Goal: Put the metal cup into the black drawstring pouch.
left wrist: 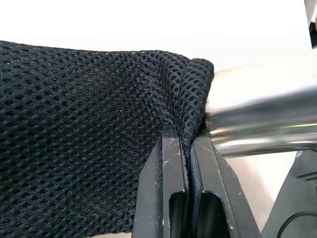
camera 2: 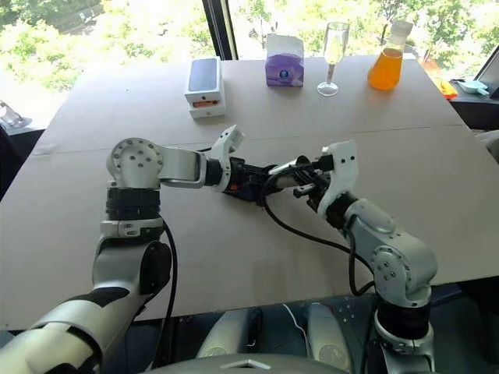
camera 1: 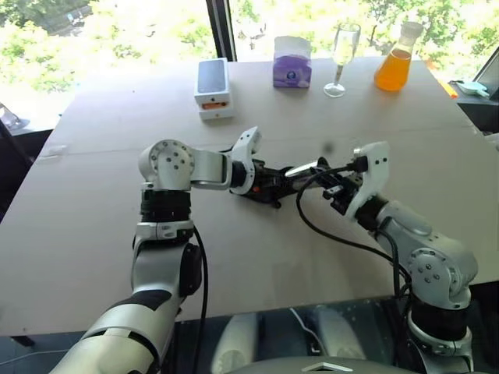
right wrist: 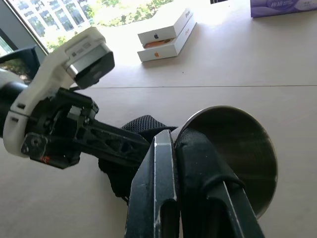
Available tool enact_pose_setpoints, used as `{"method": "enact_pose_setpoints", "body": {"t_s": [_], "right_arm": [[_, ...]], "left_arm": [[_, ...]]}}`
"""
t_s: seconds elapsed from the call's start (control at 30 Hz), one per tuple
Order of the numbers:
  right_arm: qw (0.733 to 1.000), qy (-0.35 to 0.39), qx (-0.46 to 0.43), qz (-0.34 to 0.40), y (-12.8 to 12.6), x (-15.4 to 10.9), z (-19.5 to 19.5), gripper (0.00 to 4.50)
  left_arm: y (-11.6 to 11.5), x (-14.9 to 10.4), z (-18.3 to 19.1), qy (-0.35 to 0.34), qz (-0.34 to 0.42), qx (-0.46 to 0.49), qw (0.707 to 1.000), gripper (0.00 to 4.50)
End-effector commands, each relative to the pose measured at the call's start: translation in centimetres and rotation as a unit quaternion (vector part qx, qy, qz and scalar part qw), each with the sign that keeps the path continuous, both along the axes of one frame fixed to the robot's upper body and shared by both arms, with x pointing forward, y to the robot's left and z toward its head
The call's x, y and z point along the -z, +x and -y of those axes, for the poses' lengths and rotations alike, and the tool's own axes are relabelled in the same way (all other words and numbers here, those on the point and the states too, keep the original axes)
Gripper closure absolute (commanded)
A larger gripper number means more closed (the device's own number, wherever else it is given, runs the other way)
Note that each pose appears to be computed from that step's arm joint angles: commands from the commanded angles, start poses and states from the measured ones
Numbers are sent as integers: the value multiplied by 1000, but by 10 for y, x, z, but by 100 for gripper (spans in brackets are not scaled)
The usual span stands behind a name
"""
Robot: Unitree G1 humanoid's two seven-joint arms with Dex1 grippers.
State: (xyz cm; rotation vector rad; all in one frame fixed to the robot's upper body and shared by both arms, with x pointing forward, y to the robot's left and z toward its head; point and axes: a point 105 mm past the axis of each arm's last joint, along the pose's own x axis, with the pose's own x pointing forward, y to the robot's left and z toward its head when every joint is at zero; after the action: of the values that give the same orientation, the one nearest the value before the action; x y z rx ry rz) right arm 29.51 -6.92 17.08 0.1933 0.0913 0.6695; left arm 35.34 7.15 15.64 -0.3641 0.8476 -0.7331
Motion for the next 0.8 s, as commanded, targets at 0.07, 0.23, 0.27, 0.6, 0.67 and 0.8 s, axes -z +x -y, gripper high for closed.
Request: {"method": "enact_pose_setpoints", "body": {"t_s": [0.07, 0.23, 0.27, 0.6, 0.67, 0.8], "right_arm": [[998, 12, -56, 8, -10, 2, -19, 443], [994, 40, -95, 20, -11, 0, -32, 443], [994, 32, -99, 19, -10, 3, -35, 443], [992, 4, -127, 0, -3, 22, -48, 443], [992, 7, -123, -5, 0, 24, -48, 443], [991, 52, -122, -15, 3, 18, -47, 443]], "left_arm": [[-4, -25, 14, -39, 32, 31, 998, 450], [-7, -28, 21, -45, 33, 44, 997, 450], [-8, -30, 22, -46, 35, 48, 997, 450], [-22, -48, 29, -48, 79, 103, 990, 450], [-24, -48, 29, -43, 83, 111, 989, 450], [-25, -40, 24, -18, 89, 107, 990, 450]]}}
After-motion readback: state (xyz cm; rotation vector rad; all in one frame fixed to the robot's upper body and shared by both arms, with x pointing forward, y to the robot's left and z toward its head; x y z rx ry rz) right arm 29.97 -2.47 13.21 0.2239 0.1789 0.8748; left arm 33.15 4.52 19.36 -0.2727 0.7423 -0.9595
